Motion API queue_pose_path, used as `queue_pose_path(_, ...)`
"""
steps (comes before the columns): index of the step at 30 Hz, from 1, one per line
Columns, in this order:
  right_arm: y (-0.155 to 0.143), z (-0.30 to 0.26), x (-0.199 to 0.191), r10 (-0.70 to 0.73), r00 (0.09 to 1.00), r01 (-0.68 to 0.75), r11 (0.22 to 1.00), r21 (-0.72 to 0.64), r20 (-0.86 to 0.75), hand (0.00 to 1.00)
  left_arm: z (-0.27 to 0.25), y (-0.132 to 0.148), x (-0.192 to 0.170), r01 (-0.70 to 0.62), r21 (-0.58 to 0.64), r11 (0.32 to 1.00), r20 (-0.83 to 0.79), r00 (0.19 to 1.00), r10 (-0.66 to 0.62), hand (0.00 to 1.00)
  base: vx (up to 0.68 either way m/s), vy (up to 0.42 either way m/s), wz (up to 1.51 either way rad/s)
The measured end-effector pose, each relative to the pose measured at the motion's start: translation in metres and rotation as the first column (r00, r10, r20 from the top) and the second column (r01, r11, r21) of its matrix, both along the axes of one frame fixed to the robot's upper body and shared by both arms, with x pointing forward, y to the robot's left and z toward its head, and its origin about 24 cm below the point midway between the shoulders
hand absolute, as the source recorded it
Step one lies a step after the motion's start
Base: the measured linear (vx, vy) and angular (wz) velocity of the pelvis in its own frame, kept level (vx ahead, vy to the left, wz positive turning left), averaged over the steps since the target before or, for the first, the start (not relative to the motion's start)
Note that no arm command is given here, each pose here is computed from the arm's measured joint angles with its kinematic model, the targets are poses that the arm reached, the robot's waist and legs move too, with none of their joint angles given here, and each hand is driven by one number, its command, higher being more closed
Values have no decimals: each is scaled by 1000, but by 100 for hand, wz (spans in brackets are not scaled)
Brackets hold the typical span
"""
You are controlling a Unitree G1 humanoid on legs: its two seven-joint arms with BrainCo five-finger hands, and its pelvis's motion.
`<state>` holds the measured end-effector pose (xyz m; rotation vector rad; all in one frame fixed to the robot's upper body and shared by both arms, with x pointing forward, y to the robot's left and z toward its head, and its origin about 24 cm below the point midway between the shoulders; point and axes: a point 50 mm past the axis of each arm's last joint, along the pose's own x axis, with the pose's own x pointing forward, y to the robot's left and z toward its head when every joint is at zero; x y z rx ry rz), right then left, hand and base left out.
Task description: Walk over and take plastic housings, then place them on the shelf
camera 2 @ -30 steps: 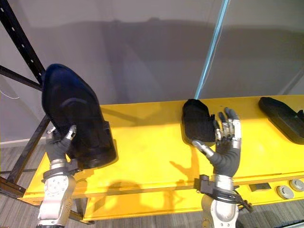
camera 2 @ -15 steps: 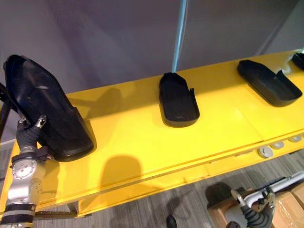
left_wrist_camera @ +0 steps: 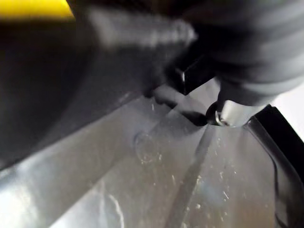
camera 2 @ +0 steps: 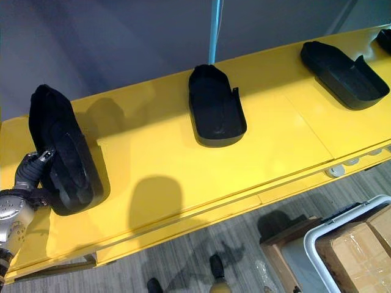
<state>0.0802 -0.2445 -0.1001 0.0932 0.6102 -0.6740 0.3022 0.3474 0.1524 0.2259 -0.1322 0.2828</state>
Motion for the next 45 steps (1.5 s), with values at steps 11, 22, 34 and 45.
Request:
queue_pose_path(11,21,-22,-10,100,990,-90,990,105,-95,0,31,9,17,-49,135,990,-6,999,50,0,-40,2,1)
queue_pose_path(22,26,-29,-7,114,985,-96,986,140,-130,0,50,13,25,-93,-60,994,91,991,98,0,-8,3,1)
queue_pose_path(34,20,-40,-32,55,974,-18,985,170,-219,0,82,-30,-11,-130,-105,986,489,856,165,0,17,22,20)
queue_pose_path(45,15,-46,-48,45,962,6,982,186,-268,0,-62,-62,-75,-268,-73,961,138,951,276,0,-2,15,20)
